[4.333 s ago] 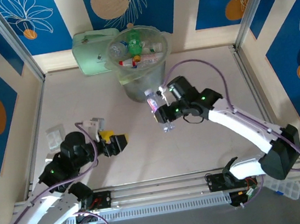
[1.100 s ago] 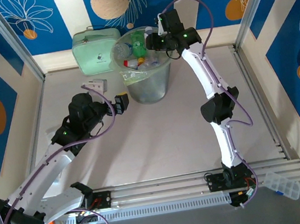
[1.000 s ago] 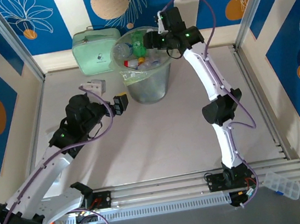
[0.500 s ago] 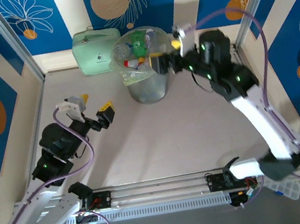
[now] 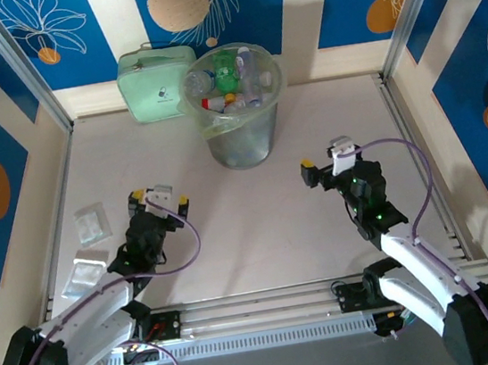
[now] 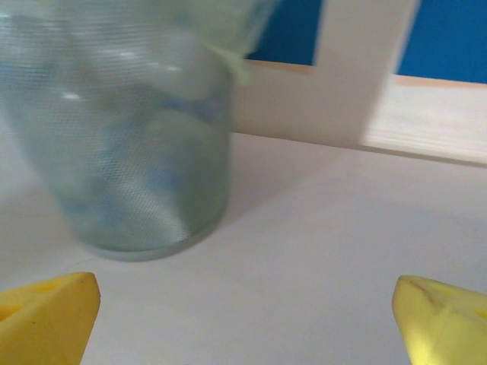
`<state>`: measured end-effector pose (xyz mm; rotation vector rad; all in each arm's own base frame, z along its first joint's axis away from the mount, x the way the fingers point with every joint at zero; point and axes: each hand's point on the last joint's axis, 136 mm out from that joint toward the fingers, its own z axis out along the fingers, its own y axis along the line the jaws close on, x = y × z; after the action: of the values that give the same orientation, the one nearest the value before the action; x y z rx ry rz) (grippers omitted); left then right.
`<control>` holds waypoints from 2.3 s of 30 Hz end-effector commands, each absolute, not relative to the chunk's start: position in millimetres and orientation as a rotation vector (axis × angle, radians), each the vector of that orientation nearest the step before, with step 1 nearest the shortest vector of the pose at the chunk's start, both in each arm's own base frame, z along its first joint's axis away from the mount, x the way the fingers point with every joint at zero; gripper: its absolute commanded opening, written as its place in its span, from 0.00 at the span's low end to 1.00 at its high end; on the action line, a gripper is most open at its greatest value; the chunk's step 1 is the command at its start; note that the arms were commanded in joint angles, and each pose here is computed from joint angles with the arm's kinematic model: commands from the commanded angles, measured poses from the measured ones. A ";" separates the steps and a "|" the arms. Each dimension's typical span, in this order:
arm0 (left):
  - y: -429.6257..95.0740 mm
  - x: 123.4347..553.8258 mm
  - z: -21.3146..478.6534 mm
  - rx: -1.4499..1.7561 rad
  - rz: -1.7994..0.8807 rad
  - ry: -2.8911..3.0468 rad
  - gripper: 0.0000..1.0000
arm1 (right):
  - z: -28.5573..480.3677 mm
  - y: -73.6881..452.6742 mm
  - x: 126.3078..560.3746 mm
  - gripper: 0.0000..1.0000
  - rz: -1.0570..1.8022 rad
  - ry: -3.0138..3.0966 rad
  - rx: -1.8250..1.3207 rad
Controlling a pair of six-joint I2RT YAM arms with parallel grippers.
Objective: Put the plastic bottles in the bin
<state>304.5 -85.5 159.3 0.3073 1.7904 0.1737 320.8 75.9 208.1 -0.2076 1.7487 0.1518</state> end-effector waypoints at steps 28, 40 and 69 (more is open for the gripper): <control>-26.6 387.6 99.0 0.113 0.164 1.827 0.99 | 103.3 28.4 381.7 0.99 0.230 1.858 -0.044; -11.0 396.8 91.6 0.040 0.109 1.901 0.99 | 93.7 30.3 396.6 0.99 0.233 1.958 -0.048; -26.2 397.2 91.8 0.133 0.012 1.903 0.99 | 95.2 33.9 395.4 0.99 0.301 1.955 -0.082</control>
<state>392.9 -27.1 78.3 0.1174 1.9456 0.0142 395.2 32.1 94.5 -0.0616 1.9579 0.2919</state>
